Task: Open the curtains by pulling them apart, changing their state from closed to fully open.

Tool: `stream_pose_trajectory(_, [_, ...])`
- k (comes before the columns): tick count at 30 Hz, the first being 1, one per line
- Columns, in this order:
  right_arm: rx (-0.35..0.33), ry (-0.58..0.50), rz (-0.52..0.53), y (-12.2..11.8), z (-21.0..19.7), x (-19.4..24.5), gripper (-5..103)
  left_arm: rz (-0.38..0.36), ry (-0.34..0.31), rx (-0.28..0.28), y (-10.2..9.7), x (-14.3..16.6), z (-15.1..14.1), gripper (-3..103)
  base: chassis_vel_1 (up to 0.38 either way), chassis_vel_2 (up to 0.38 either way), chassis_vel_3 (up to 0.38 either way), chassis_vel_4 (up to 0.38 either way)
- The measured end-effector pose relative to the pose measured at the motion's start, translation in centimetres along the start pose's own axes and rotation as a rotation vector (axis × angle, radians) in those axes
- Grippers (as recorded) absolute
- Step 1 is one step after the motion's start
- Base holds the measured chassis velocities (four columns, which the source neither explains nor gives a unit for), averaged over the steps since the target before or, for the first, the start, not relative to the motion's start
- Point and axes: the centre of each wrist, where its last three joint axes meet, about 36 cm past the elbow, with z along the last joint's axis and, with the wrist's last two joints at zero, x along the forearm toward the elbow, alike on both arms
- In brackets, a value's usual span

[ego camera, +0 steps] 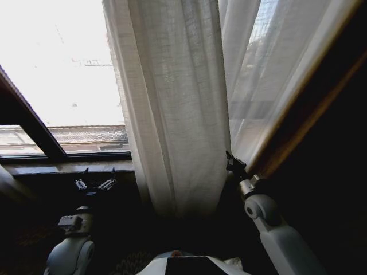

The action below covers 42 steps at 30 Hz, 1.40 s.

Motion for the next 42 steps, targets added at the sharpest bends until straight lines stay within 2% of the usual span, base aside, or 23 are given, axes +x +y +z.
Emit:
stream_pose_trajectory(16, [0.043, 0.008, -0.005, 0.3, 0.6, -0.2, 0, 0.009, 0.013, 0.000, 0.1, 0.1, 0.9, 100, -0.064, -0.068, 0.060, 0.067])
stream_pose_trajectory(21, [0.064, 0.025, 0.073, -2.5, 1.6, -1.9, 0, 0.009, 0.013, -0.002, 0.2, 0.2, 0.9, 100, 0.000, 0.000, 0.000, 0.000])
stream_pose_trajectory(22, [0.076, 0.028, 0.115, -4.1, 2.1, -2.7, 0, 0.009, 0.010, -0.004, 0.2, 0.3, 0.8, 100, 0.000, 0.000, 0.000, 0.000])
stream_pose_trajectory(24, [0.090, 0.030, 0.154, -5.8, 2.3, -3.5, 0, 0.010, 0.007, -0.005, 0.2, 0.3, 0.8, 100, 0.000, 0.000, 0.000, 0.000])
stream_pose_trajectory(25, [0.090, 0.030, 0.154, -5.8, 2.3, -3.5, 0, 0.010, 0.007, -0.005, 0.2, 0.3, 0.8, 100, 0.000, 0.000, 0.000, 0.000])
stream_pose_trajectory(30, [0.126, 0.034, 0.259, -11.6, 1.6, -5.6, 0, 0.006, -0.002, 0.002, 0.4, 0.3, 0.6, 100, 0.000, 0.000, 0.000, 0.000])
stream_pose_trajectory(42, [0.168, 0.040, 0.376, -17.1, 1.1, -7.0, 0, -0.006, -0.012, 0.015, 0.6, 0.6, 0.7, 100, 0.000, 0.000, 0.000, 0.000])
